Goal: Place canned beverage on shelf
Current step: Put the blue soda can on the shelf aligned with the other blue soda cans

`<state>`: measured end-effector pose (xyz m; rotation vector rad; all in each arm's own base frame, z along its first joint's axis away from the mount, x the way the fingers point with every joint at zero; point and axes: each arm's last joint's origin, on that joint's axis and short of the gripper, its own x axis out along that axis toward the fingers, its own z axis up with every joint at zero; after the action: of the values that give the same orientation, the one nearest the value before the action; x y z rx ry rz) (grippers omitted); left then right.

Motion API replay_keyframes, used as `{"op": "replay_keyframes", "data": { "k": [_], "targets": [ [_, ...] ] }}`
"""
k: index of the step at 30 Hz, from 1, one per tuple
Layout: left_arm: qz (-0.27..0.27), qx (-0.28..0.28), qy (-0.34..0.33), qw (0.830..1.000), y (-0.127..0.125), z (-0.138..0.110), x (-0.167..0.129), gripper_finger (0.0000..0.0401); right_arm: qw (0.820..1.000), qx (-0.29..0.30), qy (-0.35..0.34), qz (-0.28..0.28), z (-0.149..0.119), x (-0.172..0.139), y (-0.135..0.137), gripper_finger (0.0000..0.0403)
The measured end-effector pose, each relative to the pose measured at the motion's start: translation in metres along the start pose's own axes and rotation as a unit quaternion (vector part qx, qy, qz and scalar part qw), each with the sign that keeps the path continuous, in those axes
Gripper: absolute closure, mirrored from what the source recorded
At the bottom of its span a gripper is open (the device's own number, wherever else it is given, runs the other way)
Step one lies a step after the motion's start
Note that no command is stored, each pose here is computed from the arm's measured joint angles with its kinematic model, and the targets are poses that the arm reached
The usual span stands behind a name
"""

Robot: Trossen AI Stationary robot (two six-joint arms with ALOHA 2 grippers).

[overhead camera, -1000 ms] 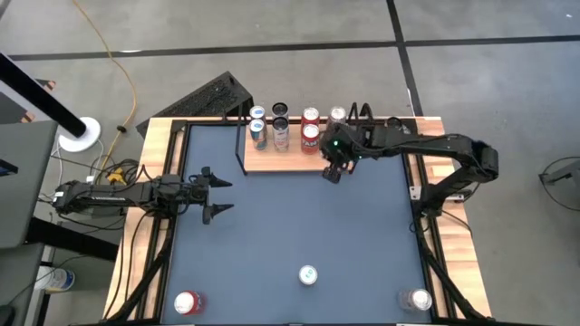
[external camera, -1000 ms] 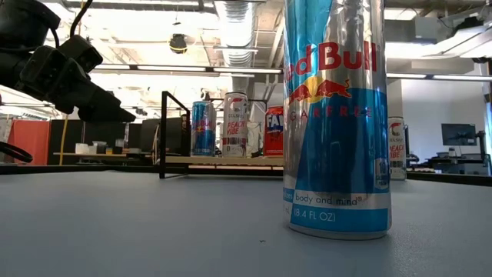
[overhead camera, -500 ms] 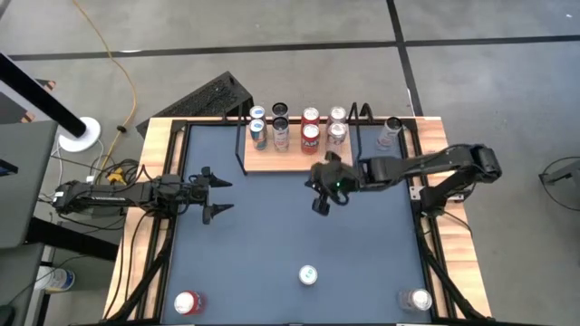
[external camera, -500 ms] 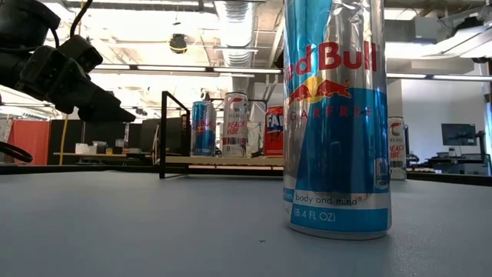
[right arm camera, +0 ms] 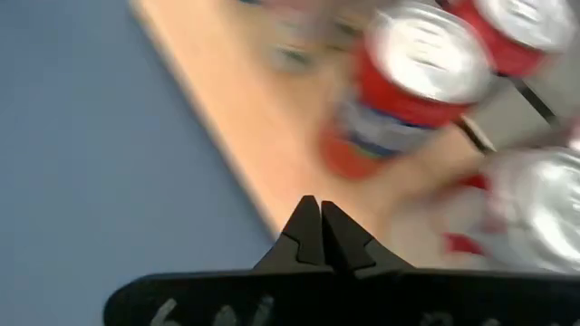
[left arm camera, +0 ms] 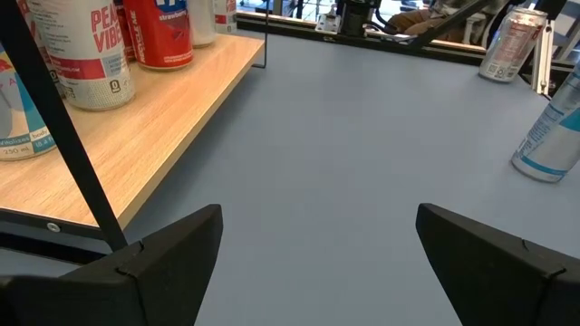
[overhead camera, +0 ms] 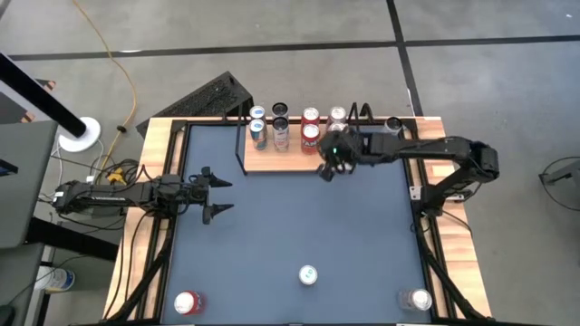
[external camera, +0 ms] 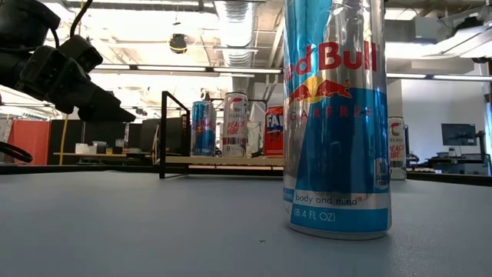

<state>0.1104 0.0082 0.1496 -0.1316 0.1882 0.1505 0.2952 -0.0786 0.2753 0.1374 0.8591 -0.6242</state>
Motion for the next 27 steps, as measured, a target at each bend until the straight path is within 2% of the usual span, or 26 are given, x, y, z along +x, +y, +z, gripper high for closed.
{"op": "replay_keyframes", "data": {
  "k": [3, 11, 17, 27],
  "targets": [
    [0.0, 0.0, 0.0, 1.0, 0.0, 0.0, 0.0, 0.0044, 1.0, 0.002, 0.006, -0.015, 0.002, 0.005, -0.015, 0.0403],
    [0.0, 0.0, 0.0, 1.0, 0.0, 0.0, 0.0, 0.0044, 1.0, -0.012, 0.017, 0.007, 0.004, 0.01, -0.032, 0.0403],
    [0.0, 0.0, 0.0, 1.0, 0.0, 0.0, 0.0, 0.0044, 1.0, -0.01, -0.002, 0.005, 0.006, -0.009, -0.047, 0.0403],
    [0.0, 0.0, 0.0, 1.0, 0.0, 0.0, 0.0, 0.0044, 0.998, -0.041, -0.004, 0.048, 0.006, -0.013, -0.047, 0.0403]
  ]
}}
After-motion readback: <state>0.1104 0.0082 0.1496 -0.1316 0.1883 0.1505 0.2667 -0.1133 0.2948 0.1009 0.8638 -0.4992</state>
